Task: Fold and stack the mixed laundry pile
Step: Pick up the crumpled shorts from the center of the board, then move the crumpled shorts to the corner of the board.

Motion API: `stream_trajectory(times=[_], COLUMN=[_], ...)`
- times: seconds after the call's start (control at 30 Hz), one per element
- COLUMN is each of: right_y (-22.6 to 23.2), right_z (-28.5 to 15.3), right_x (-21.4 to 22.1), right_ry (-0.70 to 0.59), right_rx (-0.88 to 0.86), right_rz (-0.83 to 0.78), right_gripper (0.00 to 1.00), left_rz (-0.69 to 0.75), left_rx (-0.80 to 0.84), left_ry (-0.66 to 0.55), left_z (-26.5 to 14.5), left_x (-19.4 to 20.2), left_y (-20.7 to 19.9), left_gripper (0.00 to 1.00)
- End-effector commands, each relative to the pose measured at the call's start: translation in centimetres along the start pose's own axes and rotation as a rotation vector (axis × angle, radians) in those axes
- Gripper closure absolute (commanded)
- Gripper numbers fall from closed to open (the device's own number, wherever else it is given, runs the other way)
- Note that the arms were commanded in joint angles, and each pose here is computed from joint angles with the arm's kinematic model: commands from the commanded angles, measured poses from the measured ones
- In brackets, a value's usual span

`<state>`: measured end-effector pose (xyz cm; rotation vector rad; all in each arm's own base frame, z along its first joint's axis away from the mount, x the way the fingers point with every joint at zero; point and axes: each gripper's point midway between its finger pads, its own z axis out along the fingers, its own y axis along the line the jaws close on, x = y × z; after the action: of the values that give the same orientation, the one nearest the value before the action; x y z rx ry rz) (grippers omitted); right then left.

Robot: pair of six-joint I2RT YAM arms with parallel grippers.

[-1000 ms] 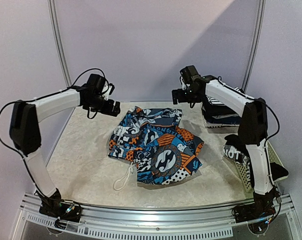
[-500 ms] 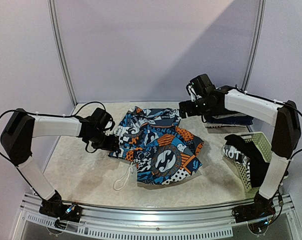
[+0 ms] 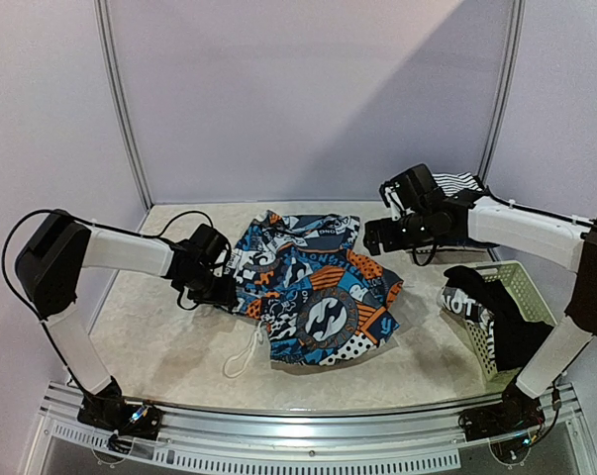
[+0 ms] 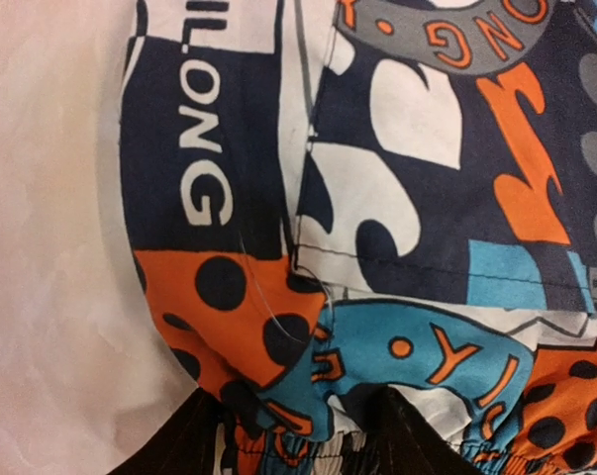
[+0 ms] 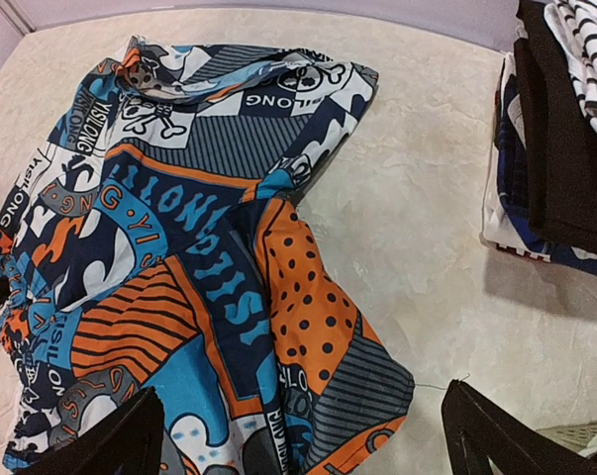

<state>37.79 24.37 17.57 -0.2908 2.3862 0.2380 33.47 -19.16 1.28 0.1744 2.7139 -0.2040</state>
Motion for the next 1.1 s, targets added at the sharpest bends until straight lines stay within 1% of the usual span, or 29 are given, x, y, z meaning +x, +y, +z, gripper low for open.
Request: stream_trajectory(times=[0.0,0.07,0.1,0.13,0.23,0.3,0.33,0.4,0.5,0.6,0.63,0.7,0.77,0.8,0.83,0.9,1.0,1.07], right_y=[0.0,-0.2,-0.4,-0.5,-1.1,-1.2,-1.3,-1.3,-1.3,-0.9,-0.7,-0.4,-0.2,-0.1,0.1,0.8,2.6,5.0], right_z=[-1.8,-2.0,-2.1,-2.1,-2.8,-3.3,-3.8,-4.5,-5.3,-5.4,-5.3,-4.8,-4.2,-3.9,-3.6,-2.9,-1.6,-1.1], right_x=[-0.1,0.2,0.4,0.6,0.7,0.7,0.4,0.1,-0.4,-0.8,-0.8,-0.5,-0.1,0.2,0.5,1.0,1.6,2.2], right_ry=[-0.036,-0.036,-0.035,-0.031,-0.045,-0.051,-0.061,-0.074,-0.096,-0.099,-0.097,-0.083,-0.069,-0.060,-0.054,-0.045,-0.018,0.003], right_rx=[-0.011,-0.006,-0.002,0.004,0.020,0.023,0.023,0.018,0.007,-0.010,-0.015,-0.027,-0.038,-0.044,-0.054,-0.091,-0.182,-0.281], right_rz=[0.016,0.015,0.015,0.013,0.017,0.018,0.020,0.023,0.028,0.023,0.022,0.020,0.022,0.022,0.023,0.026,0.031,0.030], right_gripper=[0.01,0.01,0.01,0.01,0.01,0.01,0.01,0.01,0.01,0.01,0.01,0.01,0.01,0.01,0.01,0.01,0.01,0.01], left_rz=[0.008,0.016,0.024,0.035,0.083,0.113,0.131,0.144,0.149,0.108,0.086,0.019,-0.034,-0.037,-0.028,-0.019,-0.054,-0.080], left_rx=[-0.052,-0.034,-0.019,-0.009,-0.037,-0.077,-0.113,-0.162,-0.241,-0.370,-0.402,-0.454,-0.505,-0.524,-0.532,-0.503,-0.464,-0.448], left_ry=[0.037,0.030,0.021,0.005,-0.065,-0.120,-0.127,-0.218,-0.287,-0.296,-0.289,-0.252,-0.161,-0.135,-0.131,-0.173,-0.221,-0.237], left_z=[0.6,0.8,0.6,0.2,-2.8,-6.0,-7.6,-11.8,-15.9,-16.7,-16.4,-14.6,-12.4,-11.8,-11.2,-11.2,-12.6,-13.4], left_x=[1.0,0.8,0.6,0.1,-2.6,-5.3,-6.1,-10.0,-14.4,-18.5,-19.5,-20.7,-20.2,-19.8,-19.1,-18.3,-16.7,-15.1], left_y=[0.3,0.0,-0.4,-0.8,-1.0,-0.9,-0.5,-0.1,2.0,7.3,9.1,12.6,15.1,15.4,15.2,14.0,13.4,13.4], left_gripper=[0.54,0.84,0.98,1.00,1.00,1.00,1.00,1.00,1.00,1.00,0.94,0.42,0.08,0.01,0.01,0.00,0.00,0.00])
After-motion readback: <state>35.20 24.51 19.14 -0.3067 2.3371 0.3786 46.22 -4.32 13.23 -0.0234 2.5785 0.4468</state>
